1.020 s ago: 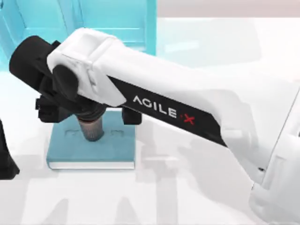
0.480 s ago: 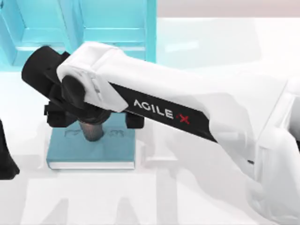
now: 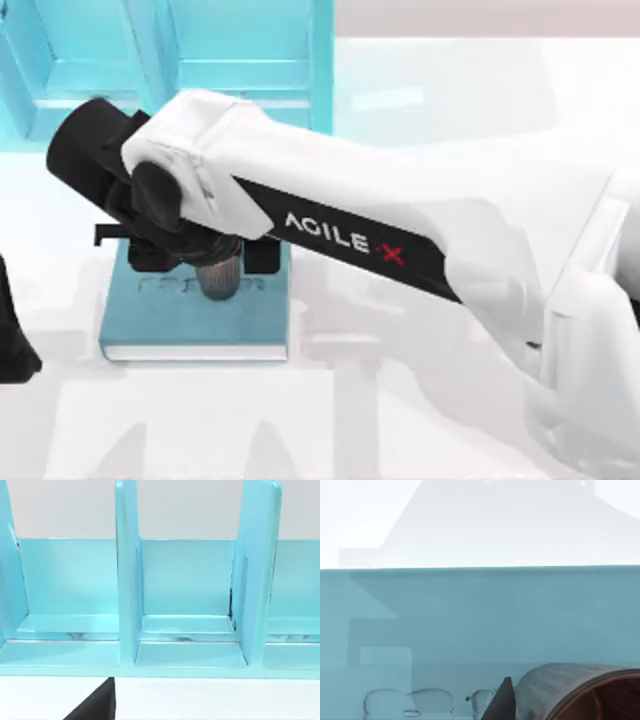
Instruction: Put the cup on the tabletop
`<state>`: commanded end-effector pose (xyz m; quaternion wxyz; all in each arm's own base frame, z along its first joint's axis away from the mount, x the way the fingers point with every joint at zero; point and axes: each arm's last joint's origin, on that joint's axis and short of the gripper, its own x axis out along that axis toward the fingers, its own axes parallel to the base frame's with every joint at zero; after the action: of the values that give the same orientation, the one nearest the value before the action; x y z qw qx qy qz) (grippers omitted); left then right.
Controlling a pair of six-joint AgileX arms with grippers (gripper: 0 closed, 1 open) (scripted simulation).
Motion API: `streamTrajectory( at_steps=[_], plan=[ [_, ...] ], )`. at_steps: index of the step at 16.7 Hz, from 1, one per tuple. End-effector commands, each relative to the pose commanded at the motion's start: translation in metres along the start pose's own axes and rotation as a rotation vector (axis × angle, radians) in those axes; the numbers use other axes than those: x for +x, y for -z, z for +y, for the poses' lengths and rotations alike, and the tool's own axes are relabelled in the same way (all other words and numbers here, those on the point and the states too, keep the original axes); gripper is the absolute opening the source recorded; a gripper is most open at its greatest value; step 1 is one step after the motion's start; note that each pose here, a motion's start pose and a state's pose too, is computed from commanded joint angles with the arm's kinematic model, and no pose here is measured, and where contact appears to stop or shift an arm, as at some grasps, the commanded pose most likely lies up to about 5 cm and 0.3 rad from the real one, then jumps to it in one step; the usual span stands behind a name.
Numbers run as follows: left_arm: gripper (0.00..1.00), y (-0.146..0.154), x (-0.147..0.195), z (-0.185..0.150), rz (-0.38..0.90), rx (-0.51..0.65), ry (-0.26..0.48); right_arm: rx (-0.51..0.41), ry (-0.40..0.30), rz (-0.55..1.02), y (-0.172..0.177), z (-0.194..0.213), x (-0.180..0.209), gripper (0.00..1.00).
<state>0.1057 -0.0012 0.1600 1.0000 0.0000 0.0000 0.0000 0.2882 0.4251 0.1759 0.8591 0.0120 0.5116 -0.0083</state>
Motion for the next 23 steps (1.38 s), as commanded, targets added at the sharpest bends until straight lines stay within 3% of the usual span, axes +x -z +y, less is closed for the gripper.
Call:
streamTrajectory(
  at_steps=[4, 5, 15, 23],
  plan=[
    [1.0, 0.0, 0.0, 0.0, 0.0, 0.0, 0.0, 0.0, 0.0, 0.0, 0.0, 0.0, 0.0, 0.02],
    [1.0, 0.0, 0.0, 0.0, 0.0, 0.0, 0.0, 0.0, 0.0, 0.0, 0.0, 0.0, 0.0, 0.0],
    [1.0, 0.0, 0.0, 0.0, 0.0, 0.0, 0.0, -0.005, -0.003, 0.0, 0.001, 0.002, -0.004, 0.0],
    [1.0, 0.0, 0.0, 0.0, 0.0, 0.0, 0.0, 0.0, -0.005, -0.003, -0.021, 0.002, -0.042, 0.0]
  ],
)
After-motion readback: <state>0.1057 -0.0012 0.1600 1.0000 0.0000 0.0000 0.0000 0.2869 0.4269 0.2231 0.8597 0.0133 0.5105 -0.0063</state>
